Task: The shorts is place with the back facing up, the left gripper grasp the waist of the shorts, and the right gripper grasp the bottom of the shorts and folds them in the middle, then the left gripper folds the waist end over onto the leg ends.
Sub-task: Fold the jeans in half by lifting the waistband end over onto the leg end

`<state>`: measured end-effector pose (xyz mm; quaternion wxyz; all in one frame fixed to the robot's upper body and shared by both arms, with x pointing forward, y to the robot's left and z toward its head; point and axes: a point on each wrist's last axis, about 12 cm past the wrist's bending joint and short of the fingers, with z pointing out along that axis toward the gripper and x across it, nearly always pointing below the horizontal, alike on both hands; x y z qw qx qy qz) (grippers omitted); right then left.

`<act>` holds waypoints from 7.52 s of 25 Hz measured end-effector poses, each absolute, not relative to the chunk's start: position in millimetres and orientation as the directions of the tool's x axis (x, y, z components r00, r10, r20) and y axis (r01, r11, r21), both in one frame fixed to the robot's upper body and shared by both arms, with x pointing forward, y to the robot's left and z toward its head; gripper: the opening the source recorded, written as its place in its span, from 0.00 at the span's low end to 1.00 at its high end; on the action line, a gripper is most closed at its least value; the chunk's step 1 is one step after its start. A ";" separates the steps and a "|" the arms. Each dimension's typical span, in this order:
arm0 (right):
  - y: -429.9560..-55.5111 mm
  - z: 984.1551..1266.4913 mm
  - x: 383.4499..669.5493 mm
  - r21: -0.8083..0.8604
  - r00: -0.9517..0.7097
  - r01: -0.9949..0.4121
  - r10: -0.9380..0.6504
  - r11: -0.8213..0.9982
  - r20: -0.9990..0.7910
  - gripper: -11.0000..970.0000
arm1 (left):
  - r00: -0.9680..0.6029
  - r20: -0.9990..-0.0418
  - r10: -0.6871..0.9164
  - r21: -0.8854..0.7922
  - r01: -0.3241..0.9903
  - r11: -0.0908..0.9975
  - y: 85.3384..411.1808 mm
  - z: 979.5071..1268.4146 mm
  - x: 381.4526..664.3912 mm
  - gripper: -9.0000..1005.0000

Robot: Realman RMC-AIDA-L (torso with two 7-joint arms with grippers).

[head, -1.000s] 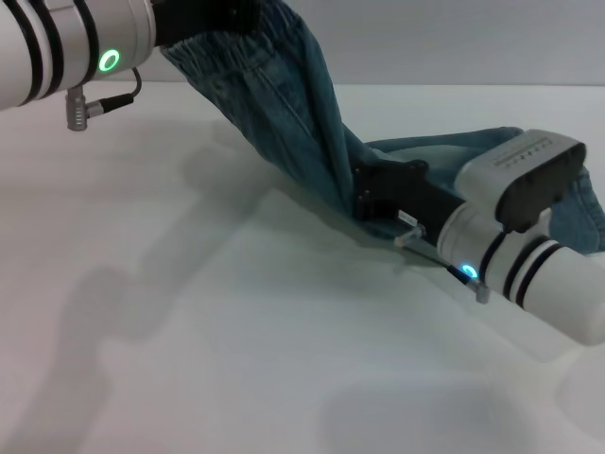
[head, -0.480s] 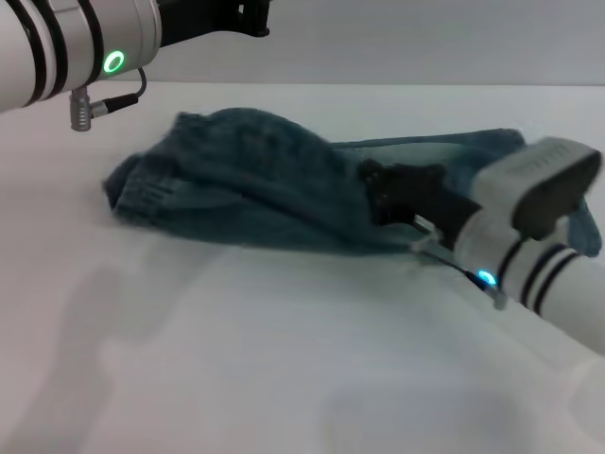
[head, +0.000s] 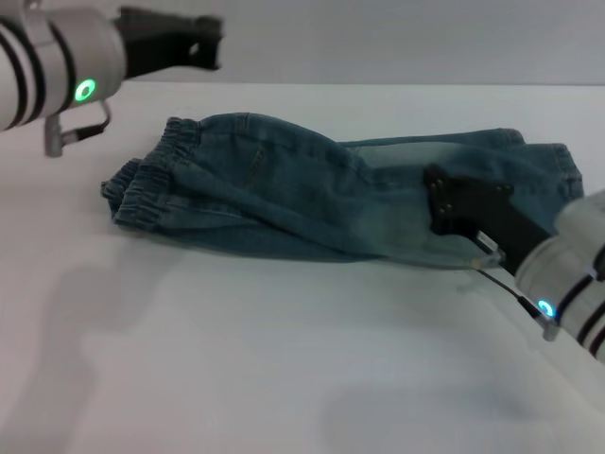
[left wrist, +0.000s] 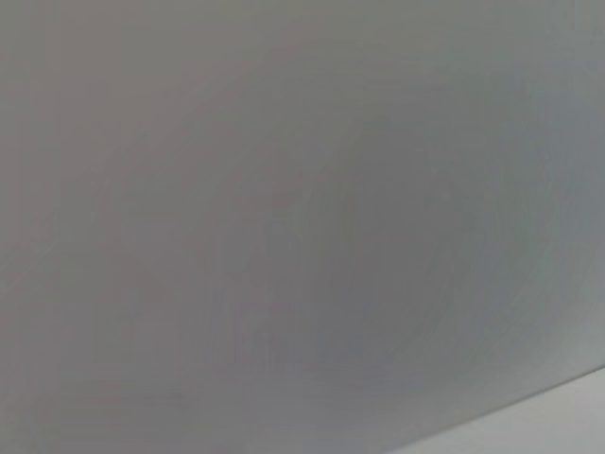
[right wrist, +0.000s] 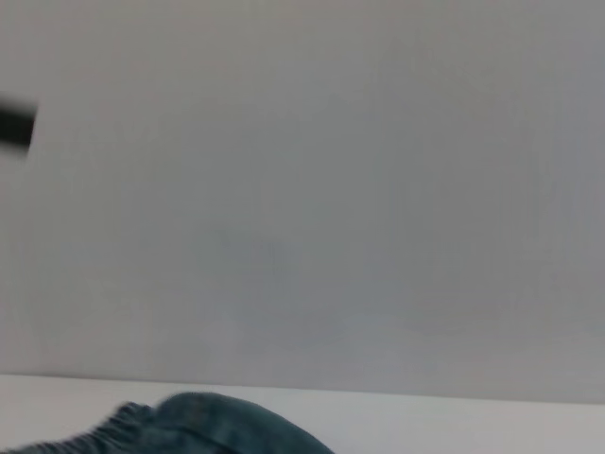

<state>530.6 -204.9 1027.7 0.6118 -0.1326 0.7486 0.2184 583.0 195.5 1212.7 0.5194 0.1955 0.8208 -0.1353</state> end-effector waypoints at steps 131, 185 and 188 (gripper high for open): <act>-203.3 1031.1 516.9 0.157 -0.164 -0.509 0.084 0.846 -0.983 0.01 | -0.774 -0.592 0.223 -0.029 0.297 0.955 252.3 1110.6 595.7 0.30; -118.0 1054.5 572.0 0.197 -0.315 -0.655 -0.027 0.729 -0.949 0.01 | -0.370 -0.915 0.164 -0.109 0.616 0.780 196.4 1241.2 556.3 0.03; -109.8 1056.9 575.5 0.188 -0.320 -0.668 -0.050 0.720 -0.946 0.01 | -0.360 -0.919 0.161 -0.109 0.626 0.772 195.2 1242.7 556.0 0.03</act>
